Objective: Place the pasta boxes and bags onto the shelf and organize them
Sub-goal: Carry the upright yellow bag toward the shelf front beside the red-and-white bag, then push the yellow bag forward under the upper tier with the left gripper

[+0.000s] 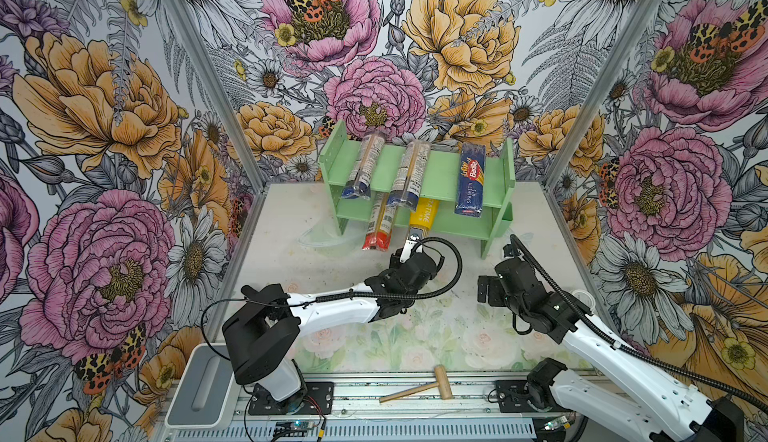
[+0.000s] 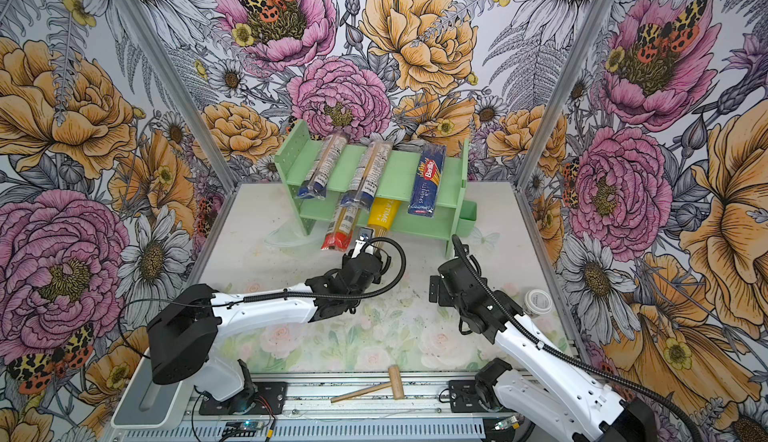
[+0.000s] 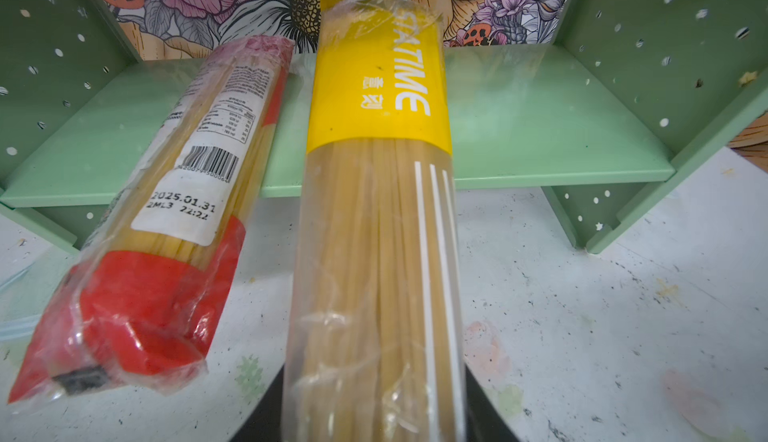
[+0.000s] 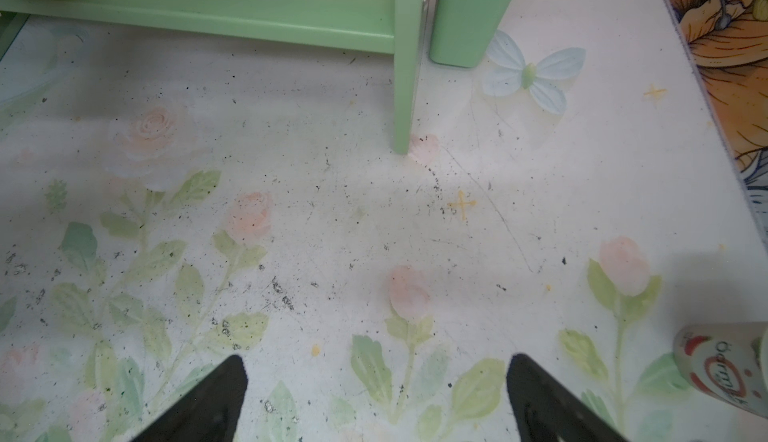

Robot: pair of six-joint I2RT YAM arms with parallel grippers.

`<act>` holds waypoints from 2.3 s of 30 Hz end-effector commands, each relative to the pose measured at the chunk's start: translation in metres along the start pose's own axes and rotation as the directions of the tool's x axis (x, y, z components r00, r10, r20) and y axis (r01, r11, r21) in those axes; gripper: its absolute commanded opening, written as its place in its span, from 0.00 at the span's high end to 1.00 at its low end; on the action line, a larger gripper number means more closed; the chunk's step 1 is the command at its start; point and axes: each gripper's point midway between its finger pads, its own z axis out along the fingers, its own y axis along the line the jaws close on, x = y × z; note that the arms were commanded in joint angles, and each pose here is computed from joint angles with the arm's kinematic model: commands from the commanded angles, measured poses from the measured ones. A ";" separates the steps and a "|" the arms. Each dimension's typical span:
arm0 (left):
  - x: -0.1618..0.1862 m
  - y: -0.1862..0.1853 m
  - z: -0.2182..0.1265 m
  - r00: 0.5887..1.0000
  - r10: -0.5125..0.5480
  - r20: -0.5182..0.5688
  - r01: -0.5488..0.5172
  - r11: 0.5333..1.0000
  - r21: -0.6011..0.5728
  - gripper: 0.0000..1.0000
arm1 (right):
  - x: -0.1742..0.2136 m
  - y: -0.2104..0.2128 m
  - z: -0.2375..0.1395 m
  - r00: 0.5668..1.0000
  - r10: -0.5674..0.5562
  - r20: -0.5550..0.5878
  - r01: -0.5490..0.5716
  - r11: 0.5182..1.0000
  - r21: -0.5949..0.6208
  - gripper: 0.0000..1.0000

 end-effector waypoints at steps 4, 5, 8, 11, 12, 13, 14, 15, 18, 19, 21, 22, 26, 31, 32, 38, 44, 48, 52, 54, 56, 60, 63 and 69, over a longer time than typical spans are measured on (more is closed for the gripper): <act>-0.070 -0.010 -0.001 0.975 -0.146 0.168 0.140 0.989 0.050 1.00 | -0.005 -0.001 -0.004 1.000 0.004 0.018 -0.004 1.000 -0.001 0.00; -0.070 -0.010 0.000 0.974 -0.147 0.170 0.140 0.989 0.051 1.00 | -0.004 -0.002 -0.004 1.000 0.004 0.018 -0.004 1.000 0.001 0.00; -0.073 -0.011 0.003 0.973 -0.151 0.176 0.145 0.988 0.050 1.00 | -0.004 -0.002 -0.004 1.000 0.005 0.016 -0.005 1.000 0.001 0.01; -0.076 -0.011 0.007 0.971 -0.157 0.180 0.150 0.987 0.051 1.00 | -0.004 -0.002 -0.004 1.000 0.005 0.017 -0.005 1.000 0.001 0.01; -0.076 -0.011 0.008 0.971 -0.155 0.181 0.149 0.988 0.050 1.00 | -0.004 -0.002 -0.004 1.000 0.006 0.016 -0.006 1.000 0.001 0.01; -0.077 -0.012 0.009 0.971 -0.157 0.182 0.150 0.987 0.051 1.00 | -0.003 -0.002 -0.003 1.000 0.003 0.014 -0.003 1.000 0.002 0.00; -0.078 -0.012 0.010 0.970 -0.156 0.184 0.149 0.987 0.051 1.00 | -0.003 -0.002 -0.003 1.000 0.004 0.014 -0.004 1.000 0.004 0.01; -0.078 -0.013 0.011 0.971 -0.155 0.184 0.149 0.988 0.050 1.00 | -0.003 -0.002 -0.004 1.000 0.004 0.015 -0.004 1.000 0.003 0.00; -0.081 -0.016 0.015 0.971 -0.155 0.185 0.147 0.988 0.052 1.00 | -0.003 -0.003 -0.003 1.000 0.004 0.015 -0.004 1.000 0.005 0.00; -0.081 -0.018 0.016 0.970 -0.155 0.185 0.147 0.988 0.055 1.00 | -0.003 -0.003 -0.003 1.000 0.003 0.015 -0.003 1.000 0.006 0.00; -0.083 -0.021 0.018 0.970 -0.155 0.185 0.146 0.987 0.061 1.00 | -0.003 -0.003 -0.003 1.000 0.004 0.013 -0.004 1.000 0.005 0.01; -0.084 -0.022 0.019 0.970 -0.156 0.185 0.147 0.987 0.063 1.00 | -0.003 -0.003 -0.004 1.000 0.005 0.015 -0.005 1.000 0.005 0.01; -0.086 -0.023 0.023 0.970 -0.159 0.187 0.150 0.987 0.061 1.00 | -0.002 -0.003 -0.004 1.000 0.004 0.014 -0.004 1.000 0.005 0.01; -0.088 -0.022 0.026 0.969 -0.161 0.190 0.154 0.987 0.054 1.00 | -0.003 -0.004 -0.005 1.000 0.005 0.018 -0.005 1.000 0.007 0.01; -0.087 -0.020 0.027 0.968 -0.165 0.191 0.159 0.986 0.046 1.00 | -0.002 -0.004 -0.004 1.000 0.004 0.017 -0.004 1.000 0.009 0.00; -0.089 -0.021 0.031 0.967 -0.171 0.190 0.164 0.985 0.050 1.00 | -0.002 -0.004 -0.004 1.000 0.003 0.014 -0.003 1.000 0.012 0.01; -0.093 -0.022 0.035 0.967 -0.175 0.187 0.167 0.984 0.058 1.00 | -0.002 -0.004 -0.003 1.000 0.002 0.013 -0.002 1.000 0.013 0.01; -0.093 -0.022 0.039 0.968 -0.173 0.183 0.166 0.985 0.056 1.00 | -0.002 -0.005 -0.003 1.000 0.001 0.012 -0.002 1.000 0.016 0.00; -0.091 -0.020 0.042 0.969 -0.173 0.177 0.166 0.985 0.053 1.00 | -0.002 -0.005 -0.003 1.000 0.002 0.012 -0.002 1.000 0.019 0.00; -0.091 -0.019 0.044 0.969 -0.176 0.174 0.170 0.984 0.049 1.00 | -0.001 -0.005 -0.003 1.000 0.000 0.011 0.000 1.000 0.020 0.00; -0.091 -0.018 0.046 0.968 -0.182 0.170 0.176 0.983 0.051 1.00 | -0.001 -0.005 -0.002 1.000 0.000 0.010 0.000 1.000 0.022 0.00; -0.091 -0.018 0.049 0.968 -0.187 0.166 0.180 0.982 0.055 1.00 | -0.001 -0.005 -0.001 1.000 -0.003 0.006 0.003 1.000 0.026 0.01; -0.090 -0.019 0.051 0.969 -0.189 0.162 0.182 0.982 0.059 1.00 | -0.002 -0.005 -0.001 1.000 -0.005 0.005 0.005 1.000 0.028 0.00; -0.088 -0.022 0.053 0.969 -0.194 0.154 0.186 0.980 0.067 1.00 | -0.003 -0.005 0.000 1.000 -0.010 0.003 0.010 1.000 0.029 0.00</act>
